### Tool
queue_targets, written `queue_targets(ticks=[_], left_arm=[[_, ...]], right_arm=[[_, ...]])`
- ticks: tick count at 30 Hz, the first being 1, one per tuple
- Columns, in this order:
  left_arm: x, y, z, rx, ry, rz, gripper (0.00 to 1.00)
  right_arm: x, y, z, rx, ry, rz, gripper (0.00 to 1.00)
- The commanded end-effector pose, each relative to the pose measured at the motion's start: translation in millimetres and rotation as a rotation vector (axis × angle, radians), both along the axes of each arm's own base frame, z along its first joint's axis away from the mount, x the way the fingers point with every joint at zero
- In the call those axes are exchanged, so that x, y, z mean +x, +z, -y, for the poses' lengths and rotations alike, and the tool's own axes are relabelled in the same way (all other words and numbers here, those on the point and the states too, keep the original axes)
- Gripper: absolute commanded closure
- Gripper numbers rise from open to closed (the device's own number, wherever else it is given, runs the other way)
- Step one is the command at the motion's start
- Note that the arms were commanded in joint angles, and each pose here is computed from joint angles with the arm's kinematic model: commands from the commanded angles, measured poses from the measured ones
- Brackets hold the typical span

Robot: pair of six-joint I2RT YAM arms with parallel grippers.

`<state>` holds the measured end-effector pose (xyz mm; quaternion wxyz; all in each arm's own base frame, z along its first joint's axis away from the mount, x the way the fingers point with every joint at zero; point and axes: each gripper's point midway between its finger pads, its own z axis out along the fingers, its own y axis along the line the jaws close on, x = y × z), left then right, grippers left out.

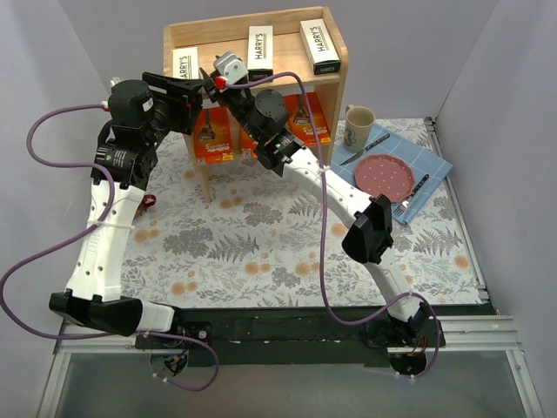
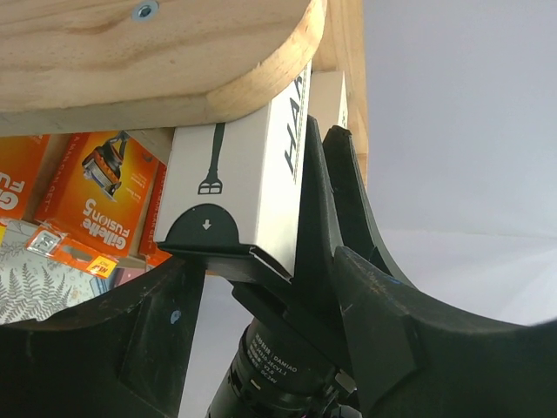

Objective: Place and organize the shaving razors onto the shelf

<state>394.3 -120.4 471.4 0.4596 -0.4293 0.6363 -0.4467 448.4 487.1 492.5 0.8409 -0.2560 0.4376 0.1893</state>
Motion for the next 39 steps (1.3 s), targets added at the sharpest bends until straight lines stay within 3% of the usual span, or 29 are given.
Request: queue_targets(ticks=[1,17,27,29,32,33,35,37,39], left_arm=[[-9,-3,5,-0.022,-0.031,-0.007,0.39],[-30,-6,17,0.022,-0.135,0.022,0.3],[-89,-37,23,0.352,-0.341,0.151,0.28],[-97,-49,21,0.414,-0.356,0.183,0.37],[-105,-48,18,0.543,-0.377,0.277,0.73],[-106,-48,18,0.555,-0.381,0.29,0.74],[-108,-43,19,0.557,-0.384,0.32,0.72],[-108,-40,21,0.544,-0.393,0.329,0.5],[-101,-37,19,0.537,-0.389,0.335,0.4]], right_arm=[[-11,37,24,0.033,-0.038,0.055,0.46],[-19,56,43,0.047,-0.066,0.062,0.46],[-52,88,79,0.036,-0.052,0.068,0.47],[-52,86,88,0.025,-0.086,0.06,0.37],[-53,94,109,0.019,-0.167,0.067,0.22],[-54,96,114,0.018,-0.186,0.065,0.19],[-47,87,121,0.008,-0.23,0.032,0.1],[-44,81,127,0.006,-0.266,0.002,0.05],[-41,74,126,-0.005,-0.278,-0.027,0.04]])
